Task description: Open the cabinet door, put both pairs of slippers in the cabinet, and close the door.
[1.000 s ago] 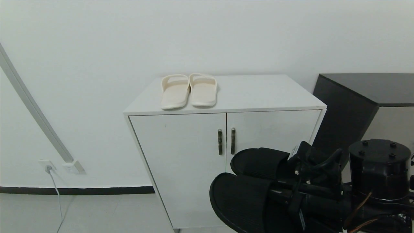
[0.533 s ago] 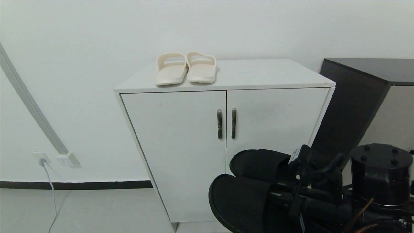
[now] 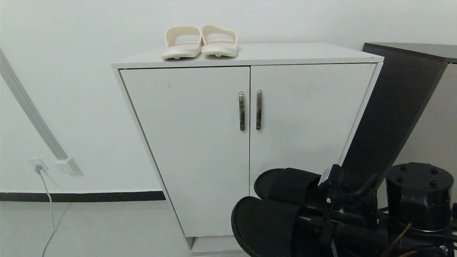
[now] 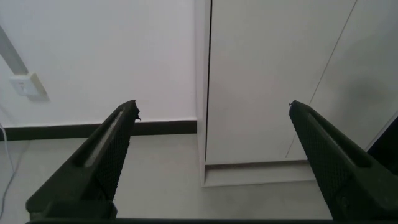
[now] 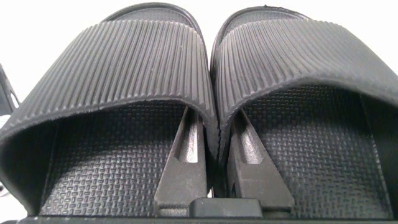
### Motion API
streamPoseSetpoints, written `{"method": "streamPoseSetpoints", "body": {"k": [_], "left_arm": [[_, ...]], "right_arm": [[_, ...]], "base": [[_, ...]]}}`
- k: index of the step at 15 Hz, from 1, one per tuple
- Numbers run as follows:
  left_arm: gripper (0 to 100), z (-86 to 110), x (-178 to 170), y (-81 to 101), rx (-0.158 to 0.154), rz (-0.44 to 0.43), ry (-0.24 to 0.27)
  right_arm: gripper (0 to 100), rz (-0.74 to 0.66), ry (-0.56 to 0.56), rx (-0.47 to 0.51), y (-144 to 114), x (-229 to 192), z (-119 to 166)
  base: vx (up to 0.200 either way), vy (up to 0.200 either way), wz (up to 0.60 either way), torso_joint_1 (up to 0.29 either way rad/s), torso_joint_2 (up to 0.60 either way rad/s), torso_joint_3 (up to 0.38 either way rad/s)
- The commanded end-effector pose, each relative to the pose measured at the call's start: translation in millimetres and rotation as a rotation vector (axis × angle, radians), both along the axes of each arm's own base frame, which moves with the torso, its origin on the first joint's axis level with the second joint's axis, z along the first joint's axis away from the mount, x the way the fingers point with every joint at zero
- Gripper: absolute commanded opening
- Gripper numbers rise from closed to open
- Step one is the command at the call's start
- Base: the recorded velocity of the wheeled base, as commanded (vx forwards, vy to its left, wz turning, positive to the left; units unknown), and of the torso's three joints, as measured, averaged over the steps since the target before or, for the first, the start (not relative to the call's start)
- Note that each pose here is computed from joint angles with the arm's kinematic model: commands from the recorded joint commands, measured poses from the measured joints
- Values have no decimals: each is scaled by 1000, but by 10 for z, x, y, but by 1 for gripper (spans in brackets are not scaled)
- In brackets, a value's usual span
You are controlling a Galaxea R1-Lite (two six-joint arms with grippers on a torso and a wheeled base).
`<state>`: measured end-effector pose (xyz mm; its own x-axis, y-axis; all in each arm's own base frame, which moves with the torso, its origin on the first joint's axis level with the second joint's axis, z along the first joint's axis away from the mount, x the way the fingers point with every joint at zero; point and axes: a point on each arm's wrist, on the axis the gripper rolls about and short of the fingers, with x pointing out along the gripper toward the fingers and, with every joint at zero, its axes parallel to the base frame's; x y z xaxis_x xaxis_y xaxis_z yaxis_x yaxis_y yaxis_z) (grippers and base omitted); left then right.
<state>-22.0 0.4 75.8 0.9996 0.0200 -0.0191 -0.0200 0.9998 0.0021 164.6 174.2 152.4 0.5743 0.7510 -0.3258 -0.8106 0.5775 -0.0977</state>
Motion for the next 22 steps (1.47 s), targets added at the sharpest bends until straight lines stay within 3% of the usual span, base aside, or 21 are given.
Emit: {"method": "streamPoseSetpoints", "body": {"k": [1, 4, 5, 6, 7, 9, 13, 15, 16, 19, 20, 21, 22], "left_arm": [[100, 11, 33, 0, -2, 0, 41], [100, 33, 22, 0, 0, -2, 19], [100, 263, -2, -2, -16, -17, -38], [100, 573, 13, -5, -81, -32, -58], [100, 738, 52, -7, -101, -45, -54], [100, 917, 256, -23, -88, -105, 27], [100, 1192, 786, -59, -88, -249, 103], [100, 1231, 1103, -96, -50, -322, 136], [100, 1266, 1297, -159, -46, -376, 142], [100, 1472, 1789, -447, -41, -527, 76], [100, 1549, 1974, -661, -38, -612, 54], [100, 1568, 2023, -725, -37, -635, 52], [100, 1620, 2204, -913, -42, -691, 60]], "right_arm": [[0, 0, -2, 2, -5, -5, -7], [0, -2, -6, 4, -5, -4, -16], [0, -2, -6, 6, -5, -4, -14], [0, -1, -6, 8, -4, -4, -13], [0, 0, -8, 8, -4, -4, -11], [0, -2, -8, 9, -8, -7, -12], [0, 0, -5, 5, -12, -12, -23], [0, 0, -13, 13, -9, -9, -17], [0, -3, -21, 17, -5, -8, -8], [0, 1, -21, 15, 8, -19, -12], [0, 0, -19, 17, 8, -19, -12], [0, 4, -17, 17, 6, -23, -18], [0, 0, -19, 17, 1, -21, -14]], "base": [[0, 0, 0, -2, 178, 168], [0, 0, 0, 0, 0, 0], [0, 0, 0, 0, 0, 0], [0, 0, 0, -7, 27, 66], [0, 0, 0, -2, 198, 149], [0, 0, 0, 0, 88, 61], [0, 0, 0, 0, 0, 0], [0, 0, 0, 0, 0, 0], [0, 0, 0, 0, 0, 0], [0, 0, 0, 0, 0, 0], [0, 0, 0, 0, 0, 0], [0, 0, 0, 0, 0, 0], [0, 0, 0, 0, 0, 0]]}}
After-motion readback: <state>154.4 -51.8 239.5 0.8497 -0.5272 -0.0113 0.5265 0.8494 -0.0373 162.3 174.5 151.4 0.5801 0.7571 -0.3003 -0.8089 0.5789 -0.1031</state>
